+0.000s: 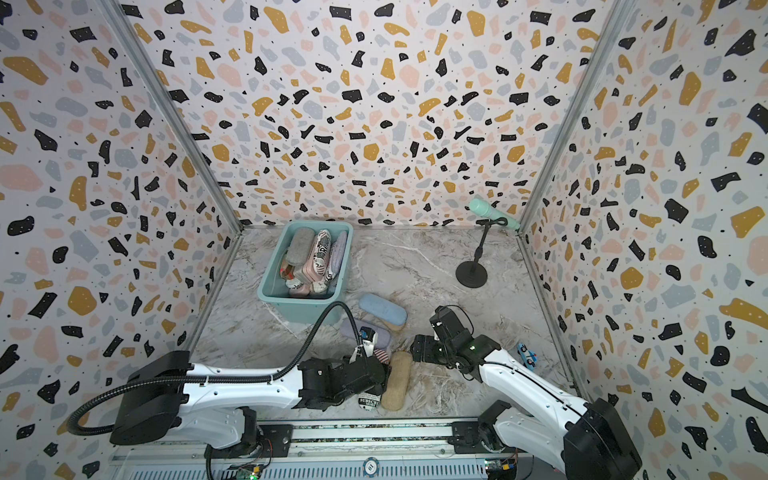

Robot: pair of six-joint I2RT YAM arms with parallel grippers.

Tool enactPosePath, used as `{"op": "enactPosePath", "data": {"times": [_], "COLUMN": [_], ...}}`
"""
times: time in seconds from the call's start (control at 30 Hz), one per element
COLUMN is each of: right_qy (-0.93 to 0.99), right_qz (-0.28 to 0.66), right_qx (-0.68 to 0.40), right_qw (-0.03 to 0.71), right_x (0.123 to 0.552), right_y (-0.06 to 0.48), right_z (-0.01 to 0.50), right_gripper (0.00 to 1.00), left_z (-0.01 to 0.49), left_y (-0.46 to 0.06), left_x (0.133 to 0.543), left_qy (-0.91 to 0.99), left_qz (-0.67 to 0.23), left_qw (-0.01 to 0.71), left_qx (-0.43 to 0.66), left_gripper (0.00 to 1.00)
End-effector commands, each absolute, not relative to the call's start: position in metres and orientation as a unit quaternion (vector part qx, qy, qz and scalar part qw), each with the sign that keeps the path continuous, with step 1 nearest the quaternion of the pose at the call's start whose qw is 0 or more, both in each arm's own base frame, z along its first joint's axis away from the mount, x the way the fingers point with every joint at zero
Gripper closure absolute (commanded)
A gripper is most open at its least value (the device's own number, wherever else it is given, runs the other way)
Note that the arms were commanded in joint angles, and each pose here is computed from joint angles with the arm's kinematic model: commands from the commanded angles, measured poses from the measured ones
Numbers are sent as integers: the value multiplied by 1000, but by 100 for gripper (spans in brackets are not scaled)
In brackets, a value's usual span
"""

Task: Put the glasses cases into the storage boxes
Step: Pick up the glasses case at the center of the board.

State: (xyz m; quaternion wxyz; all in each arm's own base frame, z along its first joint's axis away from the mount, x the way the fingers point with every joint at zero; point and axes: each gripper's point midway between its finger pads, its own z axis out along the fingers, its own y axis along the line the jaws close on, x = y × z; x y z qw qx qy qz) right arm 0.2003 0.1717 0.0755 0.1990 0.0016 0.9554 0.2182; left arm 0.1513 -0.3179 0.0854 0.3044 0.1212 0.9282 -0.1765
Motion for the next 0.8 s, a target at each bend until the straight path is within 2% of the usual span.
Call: {"op": "enactPosePath", "data": {"times": [0.0,0.37,0.63,0.77], "right_qy": [955,943,940,938], "right_qz": [205,237,241,243], "right_qx": [1,-22,-41,-51], "right_qw": [215,232,236,241], "right_x": [202,197,196,199], "right_y": [164,168,171,174], "right_z": [74,60,58,64], "right_gripper": [13,12,13,13], "left_z": [84,41,34,24], "left_y": [-316,-314,-313,-307], "left_x": [154,144,148,149], "left_qy": [928,946,949,951], "left_qz": [-163,-115,-95,-71], "left_qw": [316,271,274,271], "left_qx": [107,132,126,129], "left_gripper": [21,24,29,27]}}
